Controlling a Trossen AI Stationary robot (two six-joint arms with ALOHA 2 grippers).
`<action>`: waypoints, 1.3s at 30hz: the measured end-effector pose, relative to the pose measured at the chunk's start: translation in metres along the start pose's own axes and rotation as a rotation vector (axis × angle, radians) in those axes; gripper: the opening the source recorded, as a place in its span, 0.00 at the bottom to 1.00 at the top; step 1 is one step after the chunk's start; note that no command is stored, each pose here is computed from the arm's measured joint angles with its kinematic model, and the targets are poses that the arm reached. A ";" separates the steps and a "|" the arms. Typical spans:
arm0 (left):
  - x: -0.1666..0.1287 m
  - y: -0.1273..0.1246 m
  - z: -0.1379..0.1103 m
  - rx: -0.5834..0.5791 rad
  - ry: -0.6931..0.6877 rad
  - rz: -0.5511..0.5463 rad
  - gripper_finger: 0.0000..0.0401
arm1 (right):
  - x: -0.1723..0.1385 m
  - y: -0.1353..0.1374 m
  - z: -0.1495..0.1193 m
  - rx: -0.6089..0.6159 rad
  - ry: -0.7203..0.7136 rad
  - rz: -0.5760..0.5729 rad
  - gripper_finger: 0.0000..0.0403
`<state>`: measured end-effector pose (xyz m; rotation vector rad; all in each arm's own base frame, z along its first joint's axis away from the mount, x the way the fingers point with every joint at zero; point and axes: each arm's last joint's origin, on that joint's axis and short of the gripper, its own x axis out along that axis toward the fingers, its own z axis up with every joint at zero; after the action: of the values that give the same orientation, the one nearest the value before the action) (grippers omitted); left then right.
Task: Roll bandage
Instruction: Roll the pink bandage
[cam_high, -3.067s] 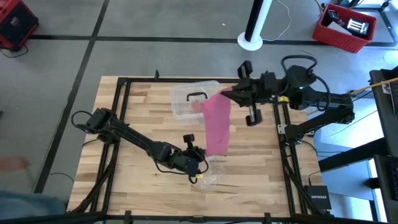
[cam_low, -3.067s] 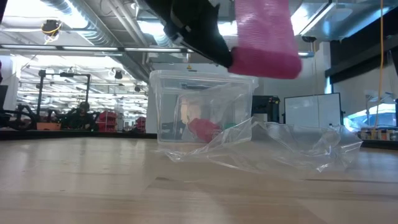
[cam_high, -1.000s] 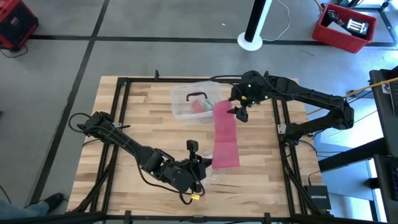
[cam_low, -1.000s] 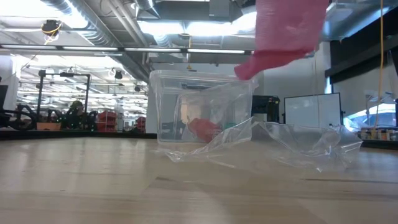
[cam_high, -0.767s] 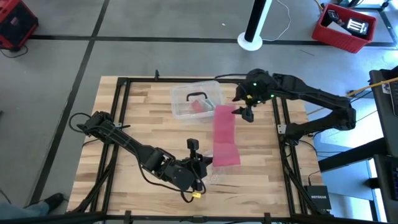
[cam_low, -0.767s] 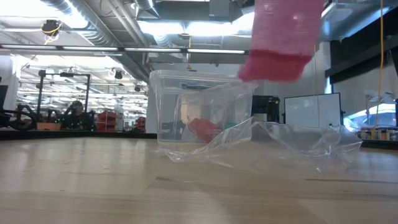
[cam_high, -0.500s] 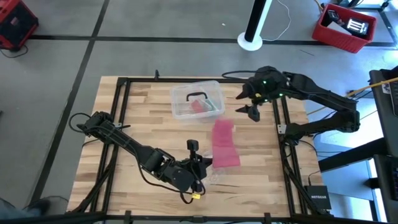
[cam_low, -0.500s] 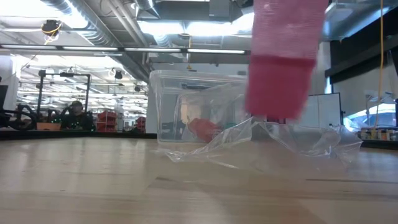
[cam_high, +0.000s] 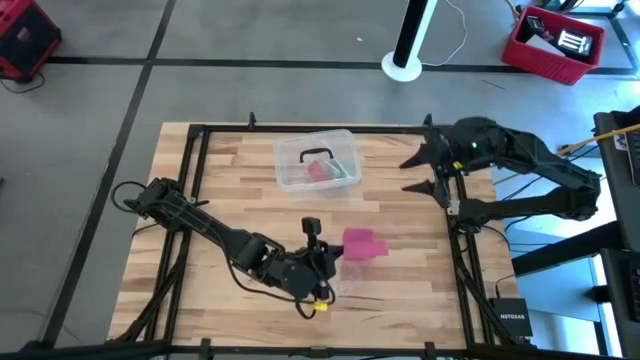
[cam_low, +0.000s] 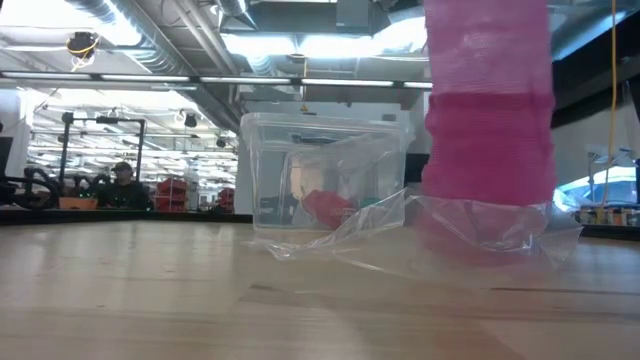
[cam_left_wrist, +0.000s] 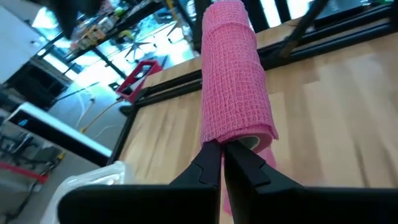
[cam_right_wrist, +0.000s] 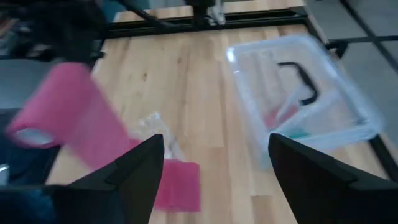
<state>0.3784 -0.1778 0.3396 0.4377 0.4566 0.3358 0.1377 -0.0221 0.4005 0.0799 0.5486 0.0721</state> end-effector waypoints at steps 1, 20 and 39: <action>0.001 0.004 0.000 -0.004 0.007 0.006 0.00 | 0.001 0.002 -0.005 -0.006 0.005 0.012 0.72; -0.015 0.078 0.014 0.011 -0.010 0.157 0.00 | 0.064 0.009 -0.076 0.022 -0.143 0.086 0.72; -0.011 0.085 0.015 0.034 -0.011 0.177 0.00 | 0.138 -0.001 -0.106 -0.137 -0.329 0.091 0.72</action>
<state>0.3583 -0.1145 0.3965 0.5139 0.4140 0.4965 0.2000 -0.0050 0.2384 -0.0178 0.2106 0.1812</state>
